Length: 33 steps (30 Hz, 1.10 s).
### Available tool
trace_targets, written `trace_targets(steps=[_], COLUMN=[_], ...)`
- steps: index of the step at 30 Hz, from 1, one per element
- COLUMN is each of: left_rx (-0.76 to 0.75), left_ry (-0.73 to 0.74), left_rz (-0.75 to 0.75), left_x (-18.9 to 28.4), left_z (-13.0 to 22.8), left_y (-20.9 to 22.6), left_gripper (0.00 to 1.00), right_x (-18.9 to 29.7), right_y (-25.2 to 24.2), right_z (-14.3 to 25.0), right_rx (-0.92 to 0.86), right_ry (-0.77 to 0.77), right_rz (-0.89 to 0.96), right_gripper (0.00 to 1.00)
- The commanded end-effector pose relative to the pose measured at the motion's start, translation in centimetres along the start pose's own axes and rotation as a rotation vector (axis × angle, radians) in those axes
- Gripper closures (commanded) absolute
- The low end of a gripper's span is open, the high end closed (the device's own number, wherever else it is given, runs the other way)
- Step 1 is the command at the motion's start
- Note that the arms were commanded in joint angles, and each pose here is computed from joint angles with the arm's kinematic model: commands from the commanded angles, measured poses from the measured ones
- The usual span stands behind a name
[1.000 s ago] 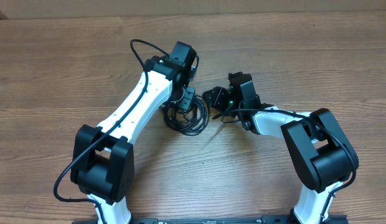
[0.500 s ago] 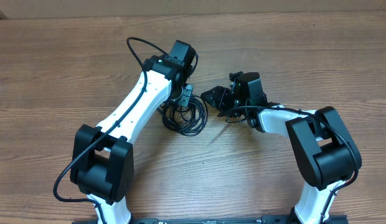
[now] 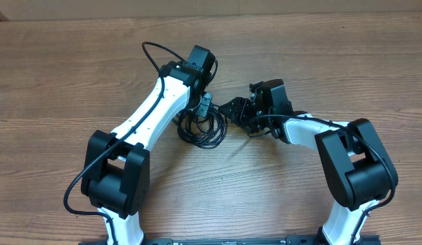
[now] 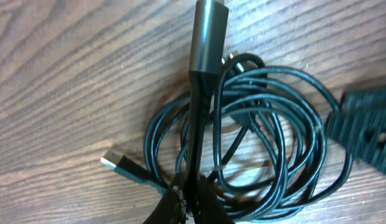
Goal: Untangle cables
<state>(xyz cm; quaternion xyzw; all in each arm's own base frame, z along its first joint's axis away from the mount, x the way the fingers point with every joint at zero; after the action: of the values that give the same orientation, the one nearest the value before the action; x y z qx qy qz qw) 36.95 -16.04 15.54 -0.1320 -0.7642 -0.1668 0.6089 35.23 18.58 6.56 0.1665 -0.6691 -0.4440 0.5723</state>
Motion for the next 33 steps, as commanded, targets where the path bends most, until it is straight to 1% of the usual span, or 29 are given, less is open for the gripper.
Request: trace_targets(steps=[1, 6, 18, 22, 25, 33], left_rx=[0.027, 0.03, 0.012, 0.013, 0.013, 0.012], left_ry=[-0.024, -0.062, -0.11, -0.113, -0.113, -0.113], left_rz=[-0.018, -0.019, -0.021, -0.02, -0.02, -0.021], left_x=[-0.1, 0.0, 0.0, 0.0, 0.0, 0.0], left_z=[-0.7, -1.3, -2.1, -2.1, -2.1, -2.1], left_y=[0.5, 0.5, 0.5, 0.5, 0.5, 0.5], left_gripper=[0.96, 0.96, 0.96, 0.96, 0.96, 0.96], right_x=[-0.6, -0.6, -2.9, -3.5, -3.7, -3.7], right_y=[-2.3, -2.2, -0.8, -0.5, -0.2, -0.2], right_z=[1.2, 2.4, 6.8, 8.1, 8.5, 8.4], right_rx=[-0.086, -0.113, -0.034, -0.038, -0.022, -0.021], right_ry=[0.055, 0.147, 0.256, 0.284, 0.289, 0.288], right_rz=[0.069, 0.052, 0.08, 0.09, 0.084, 0.082], right_gripper=[0.34, 0.34, 0.34, 0.31, 0.29, 0.28])
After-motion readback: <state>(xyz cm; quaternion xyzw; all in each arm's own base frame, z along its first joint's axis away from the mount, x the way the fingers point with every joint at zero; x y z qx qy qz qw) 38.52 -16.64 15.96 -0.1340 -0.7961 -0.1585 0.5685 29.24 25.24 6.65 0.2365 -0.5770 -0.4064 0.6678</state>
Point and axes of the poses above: each gripper's point midway between its finger pads, its own x axis back along the fingers, its own y axis along the line the jaws close on, z = x × y, the point moved 8 cm from there along x, back along the fingers, and after that the axes turned 8 degrees about -x, right-handed, at the moved point
